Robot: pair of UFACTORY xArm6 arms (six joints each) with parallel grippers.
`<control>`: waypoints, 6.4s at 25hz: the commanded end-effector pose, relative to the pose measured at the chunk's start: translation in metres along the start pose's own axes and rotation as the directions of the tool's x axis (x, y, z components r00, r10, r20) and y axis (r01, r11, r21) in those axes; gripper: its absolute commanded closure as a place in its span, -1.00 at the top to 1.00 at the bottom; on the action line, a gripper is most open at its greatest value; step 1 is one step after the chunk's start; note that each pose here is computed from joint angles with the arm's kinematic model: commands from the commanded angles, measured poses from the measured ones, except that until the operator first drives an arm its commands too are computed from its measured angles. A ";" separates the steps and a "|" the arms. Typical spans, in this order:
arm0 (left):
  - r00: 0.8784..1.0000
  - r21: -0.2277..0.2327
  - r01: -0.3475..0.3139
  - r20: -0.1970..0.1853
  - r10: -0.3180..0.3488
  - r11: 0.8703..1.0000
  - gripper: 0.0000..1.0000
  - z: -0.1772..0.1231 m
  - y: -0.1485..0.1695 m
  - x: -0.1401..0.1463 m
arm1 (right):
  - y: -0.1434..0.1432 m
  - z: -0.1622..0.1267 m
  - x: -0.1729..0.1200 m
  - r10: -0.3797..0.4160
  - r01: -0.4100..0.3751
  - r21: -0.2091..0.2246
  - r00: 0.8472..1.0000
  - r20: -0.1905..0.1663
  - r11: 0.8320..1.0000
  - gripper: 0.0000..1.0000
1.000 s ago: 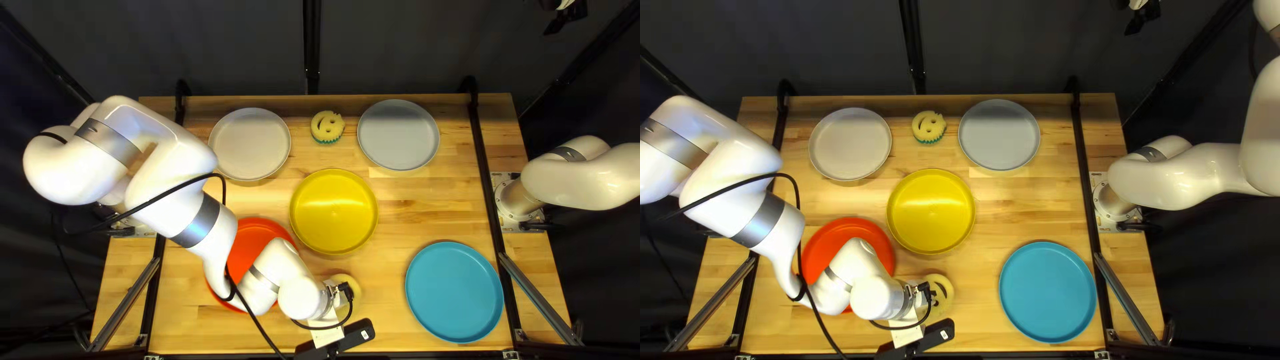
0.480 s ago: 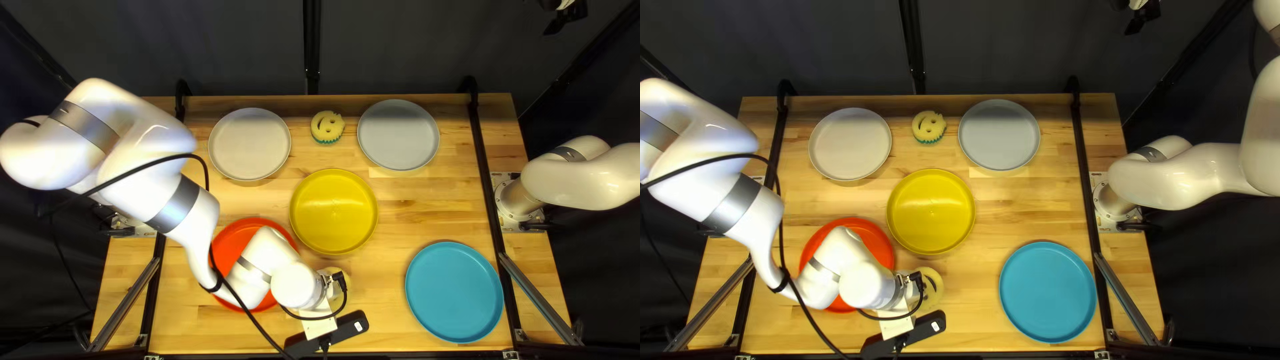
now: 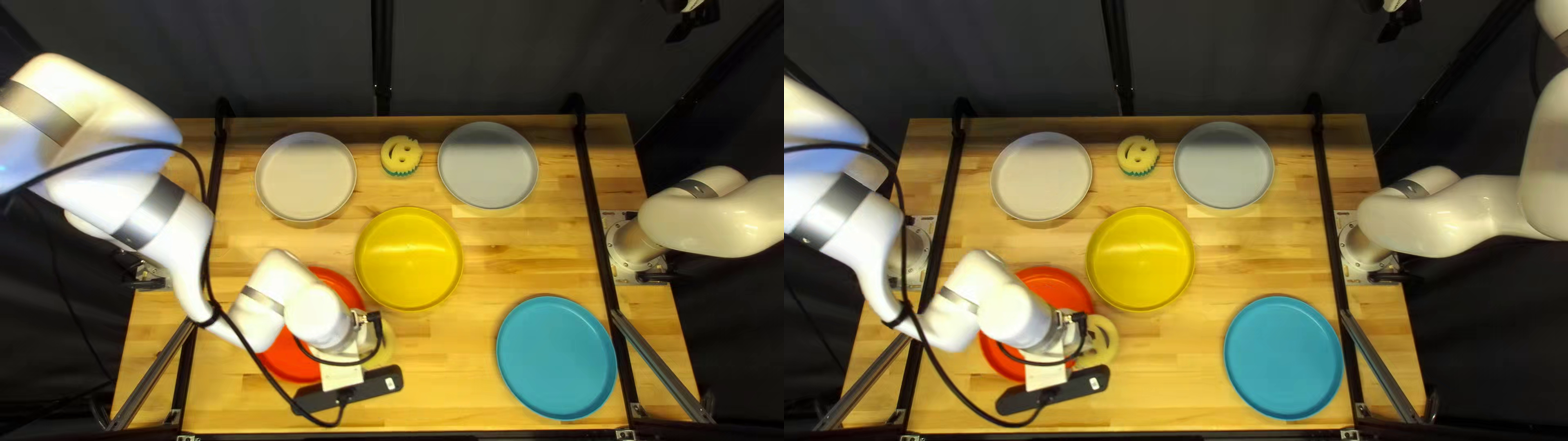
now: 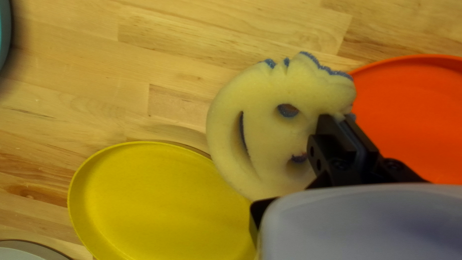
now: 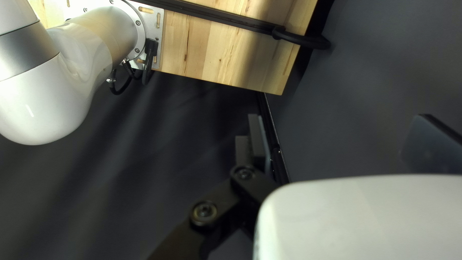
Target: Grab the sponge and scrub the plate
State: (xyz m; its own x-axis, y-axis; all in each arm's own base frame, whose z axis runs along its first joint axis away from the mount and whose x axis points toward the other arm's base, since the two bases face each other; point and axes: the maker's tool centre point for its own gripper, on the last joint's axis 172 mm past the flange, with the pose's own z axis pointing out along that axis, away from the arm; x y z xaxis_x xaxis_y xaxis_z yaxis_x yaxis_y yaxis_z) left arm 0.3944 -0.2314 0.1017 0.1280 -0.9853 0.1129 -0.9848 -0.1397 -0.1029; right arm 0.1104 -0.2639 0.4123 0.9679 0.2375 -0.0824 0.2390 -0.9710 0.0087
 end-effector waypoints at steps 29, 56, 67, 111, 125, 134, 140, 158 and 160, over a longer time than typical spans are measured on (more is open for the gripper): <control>0.999 -0.009 0.014 -0.039 -0.015 1.000 -1.00 0.027 0.026 -0.023 | 0.000 0.000 0.000 0.000 0.000 0.000 1.000 0.000 1.000 1.00; 0.999 -0.107 -0.036 -0.020 0.034 0.994 -1.00 0.027 0.121 -0.021 | 0.000 0.000 0.000 0.000 0.000 0.000 1.000 0.000 1.000 1.00; 0.999 -0.119 0.022 -0.024 -0.025 0.993 -1.00 0.028 0.159 -0.036 | 0.000 0.000 0.000 0.000 0.000 0.000 1.000 0.000 1.000 1.00; 0.999 -0.093 -0.030 -0.035 0.027 0.995 -1.00 0.033 0.107 -0.061 | 0.000 0.000 0.000 0.000 0.000 0.000 1.000 0.000 1.000 1.00; 0.998 -0.100 0.030 -0.048 -0.035 0.995 -1.00 0.037 0.140 -0.065 | 0.000 0.000 0.000 0.000 0.000 0.000 1.000 0.000 1.000 1.00; 0.998 -0.089 0.010 -0.053 -0.015 0.996 -1.00 0.042 0.104 -0.080 | 0.000 0.000 0.000 0.000 0.000 0.000 1.000 0.000 1.000 1.00; 0.998 -0.083 -0.018 -0.053 0.014 0.996 -1.00 0.045 0.073 -0.083 | 0.000 0.000 0.000 0.000 0.000 0.000 1.000 0.000 1.000 1.00; 0.998 -0.085 -0.012 -0.060 0.007 0.996 -1.00 0.045 0.075 -0.113 | 0.000 0.000 0.000 0.000 0.000 0.000 1.000 0.000 1.000 1.00; 0.998 -0.086 0.001 -0.062 -0.006 0.996 -1.00 0.043 0.085 -0.118 | 0.000 0.000 0.000 0.000 0.000 0.000 1.000 0.000 1.000 1.00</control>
State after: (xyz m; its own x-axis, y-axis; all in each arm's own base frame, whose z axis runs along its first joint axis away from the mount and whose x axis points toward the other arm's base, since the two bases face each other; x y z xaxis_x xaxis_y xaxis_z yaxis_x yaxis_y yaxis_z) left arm 0.3098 -0.1345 0.0368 0.1116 -0.9790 0.1706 -0.9930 -0.1167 -0.0200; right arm 0.1104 -0.2639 0.4123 0.9679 0.2375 -0.0824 0.2390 -0.9710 0.0087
